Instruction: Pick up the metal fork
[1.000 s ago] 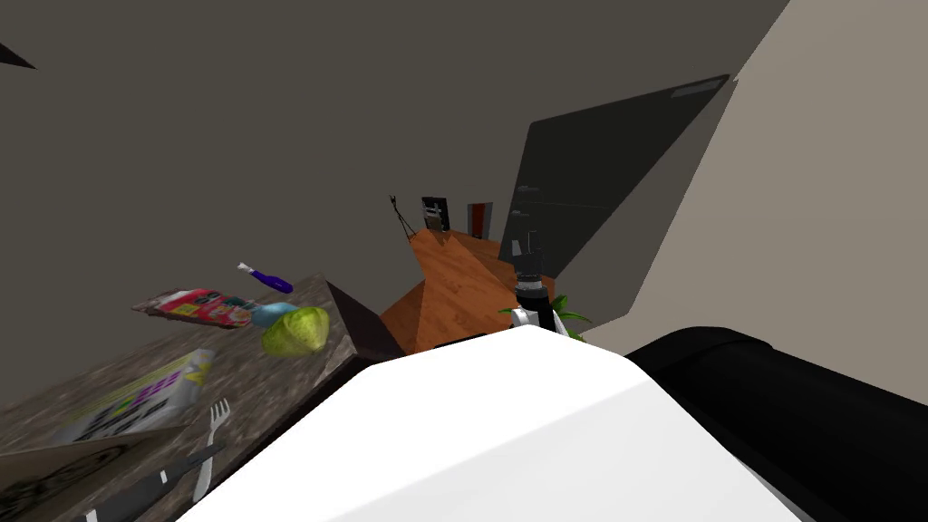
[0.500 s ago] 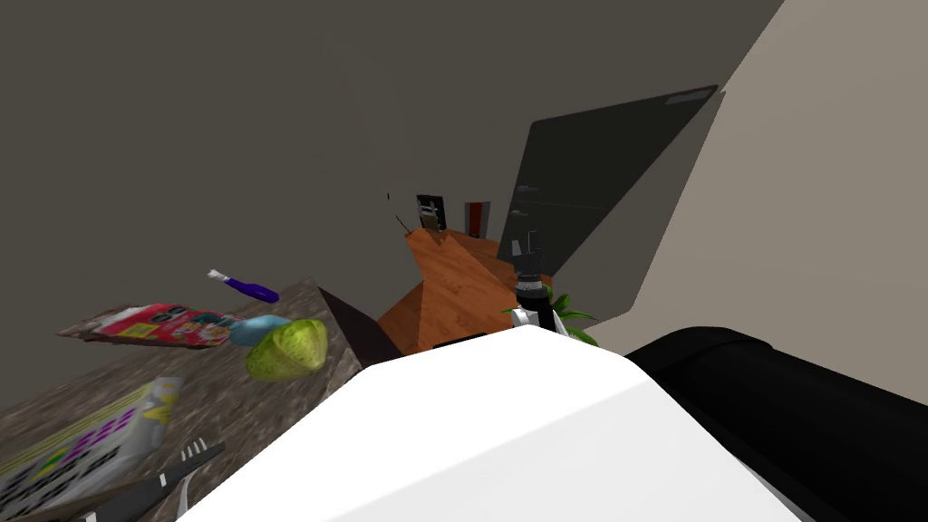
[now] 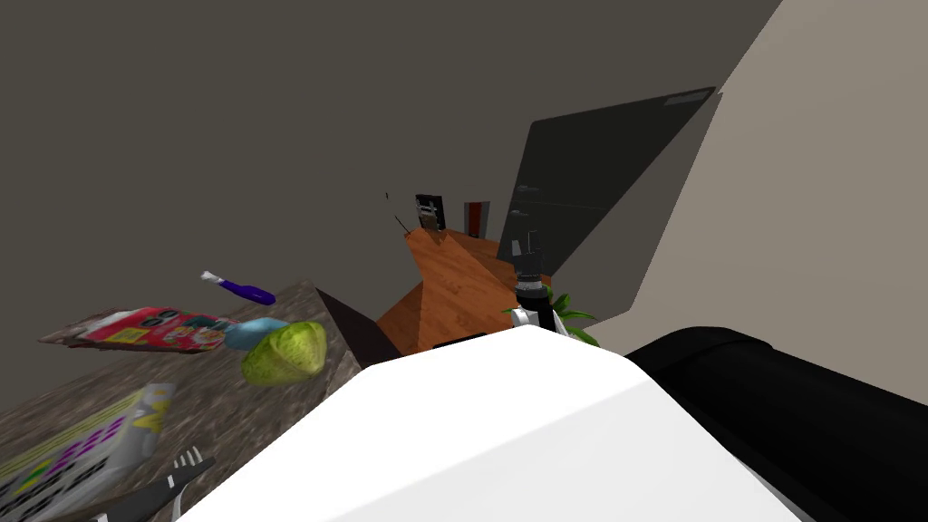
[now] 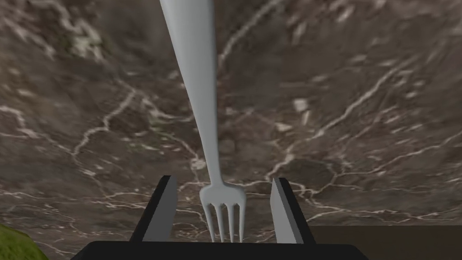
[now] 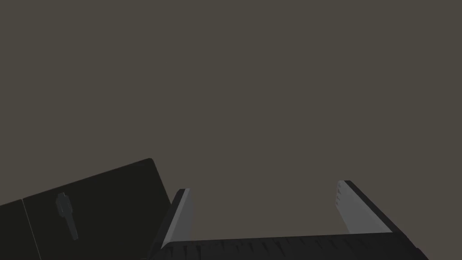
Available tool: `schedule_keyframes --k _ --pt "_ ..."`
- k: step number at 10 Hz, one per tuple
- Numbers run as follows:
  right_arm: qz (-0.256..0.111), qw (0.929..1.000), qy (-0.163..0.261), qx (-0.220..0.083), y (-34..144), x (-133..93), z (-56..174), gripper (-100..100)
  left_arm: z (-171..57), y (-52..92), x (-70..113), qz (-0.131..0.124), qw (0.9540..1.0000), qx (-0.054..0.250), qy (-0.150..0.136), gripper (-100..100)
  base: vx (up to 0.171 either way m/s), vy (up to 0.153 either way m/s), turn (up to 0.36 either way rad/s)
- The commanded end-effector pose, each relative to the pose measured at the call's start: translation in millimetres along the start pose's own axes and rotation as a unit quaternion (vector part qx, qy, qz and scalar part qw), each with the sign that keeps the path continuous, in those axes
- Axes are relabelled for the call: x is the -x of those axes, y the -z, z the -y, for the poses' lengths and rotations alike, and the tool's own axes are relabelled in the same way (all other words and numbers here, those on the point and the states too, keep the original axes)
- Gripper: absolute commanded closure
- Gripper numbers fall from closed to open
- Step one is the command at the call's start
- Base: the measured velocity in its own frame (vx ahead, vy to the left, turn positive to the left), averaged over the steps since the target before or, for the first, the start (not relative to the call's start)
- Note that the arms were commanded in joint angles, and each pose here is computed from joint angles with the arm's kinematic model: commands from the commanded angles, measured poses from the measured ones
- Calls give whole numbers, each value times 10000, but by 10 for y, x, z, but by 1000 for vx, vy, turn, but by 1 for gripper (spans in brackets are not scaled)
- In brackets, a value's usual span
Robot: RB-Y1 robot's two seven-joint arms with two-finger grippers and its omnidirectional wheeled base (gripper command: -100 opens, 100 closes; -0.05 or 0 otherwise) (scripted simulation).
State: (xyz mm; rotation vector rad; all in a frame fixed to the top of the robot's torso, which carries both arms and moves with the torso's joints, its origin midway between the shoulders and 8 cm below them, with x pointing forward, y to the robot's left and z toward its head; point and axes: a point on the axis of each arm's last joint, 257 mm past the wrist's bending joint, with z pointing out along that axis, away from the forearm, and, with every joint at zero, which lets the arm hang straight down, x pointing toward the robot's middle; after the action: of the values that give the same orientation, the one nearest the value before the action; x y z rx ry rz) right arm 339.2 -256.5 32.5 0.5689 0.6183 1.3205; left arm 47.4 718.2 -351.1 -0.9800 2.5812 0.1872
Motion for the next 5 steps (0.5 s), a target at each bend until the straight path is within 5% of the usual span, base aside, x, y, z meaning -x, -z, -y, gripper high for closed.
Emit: schedule_keyframes --k 1,4,5 --pt "0 10000 0 0 0 0 0 0 0 0 0 0 10000 0 0 100 0 0 0" --pt "0 10000 0 0 0 0 0 0 2 2 2 -1 10000 -4 0 100 0 0 0" --pt "0 10000 0 0 0 0 0 0 2 2 2 -1 10000 -4 1 0 0 0 0"
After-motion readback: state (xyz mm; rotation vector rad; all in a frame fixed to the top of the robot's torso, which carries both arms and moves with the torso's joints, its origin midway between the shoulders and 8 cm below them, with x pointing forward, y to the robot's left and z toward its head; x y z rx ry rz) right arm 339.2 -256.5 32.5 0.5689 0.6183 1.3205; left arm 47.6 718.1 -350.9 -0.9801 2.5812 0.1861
